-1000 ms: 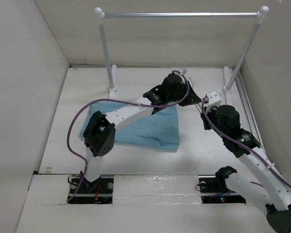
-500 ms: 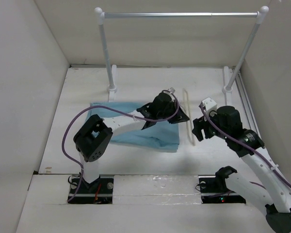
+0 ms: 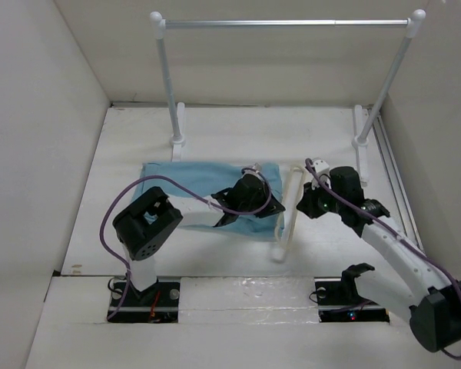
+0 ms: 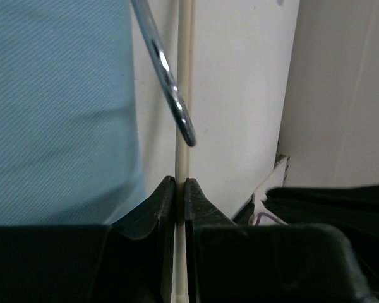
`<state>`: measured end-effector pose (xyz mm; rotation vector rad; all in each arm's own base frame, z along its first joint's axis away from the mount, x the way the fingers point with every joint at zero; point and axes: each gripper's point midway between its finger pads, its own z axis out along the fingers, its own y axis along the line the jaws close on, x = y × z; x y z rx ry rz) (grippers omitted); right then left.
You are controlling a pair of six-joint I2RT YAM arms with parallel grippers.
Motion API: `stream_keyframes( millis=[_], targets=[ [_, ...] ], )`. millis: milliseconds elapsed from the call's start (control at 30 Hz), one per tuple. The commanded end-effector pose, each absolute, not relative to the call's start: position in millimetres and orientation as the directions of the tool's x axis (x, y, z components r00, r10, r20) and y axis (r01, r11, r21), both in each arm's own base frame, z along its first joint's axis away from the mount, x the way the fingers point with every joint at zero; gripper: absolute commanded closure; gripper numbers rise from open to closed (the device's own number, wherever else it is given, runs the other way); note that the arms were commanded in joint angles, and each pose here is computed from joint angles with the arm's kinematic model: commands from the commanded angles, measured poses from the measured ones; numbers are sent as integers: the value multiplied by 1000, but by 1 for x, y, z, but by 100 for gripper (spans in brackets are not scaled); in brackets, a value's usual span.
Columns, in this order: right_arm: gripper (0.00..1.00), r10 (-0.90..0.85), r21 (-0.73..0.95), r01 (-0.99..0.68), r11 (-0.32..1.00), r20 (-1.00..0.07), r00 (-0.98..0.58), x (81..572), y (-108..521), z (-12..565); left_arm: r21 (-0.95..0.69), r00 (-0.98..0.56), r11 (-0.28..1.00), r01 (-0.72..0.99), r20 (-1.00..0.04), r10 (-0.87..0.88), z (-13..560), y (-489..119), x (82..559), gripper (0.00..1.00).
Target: Place the trousers on the hanger
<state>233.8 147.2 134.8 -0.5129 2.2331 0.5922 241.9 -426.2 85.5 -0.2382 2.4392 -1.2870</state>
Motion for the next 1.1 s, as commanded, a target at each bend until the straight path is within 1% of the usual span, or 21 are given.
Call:
stream_keyframes(
  millis=[0, 33, 67, 133, 200, 233, 267, 300, 333, 433, 533, 667, 733, 800, 867, 967, 1067],
  targets=[
    [90, -106, 299, -567, 767, -813, -572, 263, 173, 144, -857, -834, 514, 29, -305, -461, 126, -416, 262, 100],
    [90, -109, 312, -563, 766, -799, -591, 265, 178, 134, -853, -831, 522, 12, -299, -469, 122, -414, 259, 100],
    [90, -106, 327, -560, 761, -789, -605, 264, 180, 126, -847, -799, 532, -7, -315, -513, 122, -409, 268, 100],
    [87, -86, 324, -557, 765, -805, -586, 277, 184, 124, -842, -777, 538, -35, -316, -545, 117, -402, 271, 100],
    [85, -89, 341, -542, 768, -782, -617, 287, 188, 108, -834, -751, 549, -51, -330, -572, 112, -397, 277, 100],
    [81, -87, 333, -542, 771, -789, -609, 295, 190, 107, -833, -744, 551, -57, -333, -579, 110, -395, 278, 100],
    [79, -93, 347, -525, 777, -761, -641, 298, 191, 92, -836, -737, 546, -55, -335, -588, 109, -395, 281, 100],
    [76, -81, 349, -539, 767, -780, -620, 306, 196, 95, -833, -742, 550, -60, -331, -583, 103, -396, 280, 100],
    [70, -77, 353, -540, 764, -782, -619, 308, 198, 94, -834, -749, 549, -58, -327, -576, 100, -398, 279, 100],
    [58, -73, 341, -531, 776, -788, -612, 320, 199, 92, -830, -768, 552, -72, -307, -562, 89, -402, 271, 100],
    [54, -81, 319, -511, 798, -784, -616, 330, 196, 86, -823, -773, 563, -79, -306, -555, 82, -403, 266, 100],
    [53, -96, 293, -492, 820, -776, -623, 335, 191, 78, -827, -809, 558, -68, -281, -516, 75, -416, 258, 100],
    [57, -107, 270, -491, 828, -783, -612, 333, 189, 84, -823, -812, 564, -71, -280, -512, 71, -418, 255, 100],
    [57, -124, 218, -469, 856, -794, -595, 336, 179, 90, -817, -813, 573, -72, -285, -508, 68, -418, 255, 100],
    [55, -153, 195, -488, 851, -797, -584, 336, 181, 93, -808, -805, 584, -79, -294, -515, 66, -415, 256, 100],
    [57, -165, 229, -497, 837, -760, -629, 331, 186, 75, -803, -806, 591, -81, -296, -513, 65, -414, 256, 100],
    [58, -142, 277, -493, 824, -743, -654, 326, 191, 63, -799, -809, 596, -83, -295, -508, 63, -414, 255, 100]
  ],
)
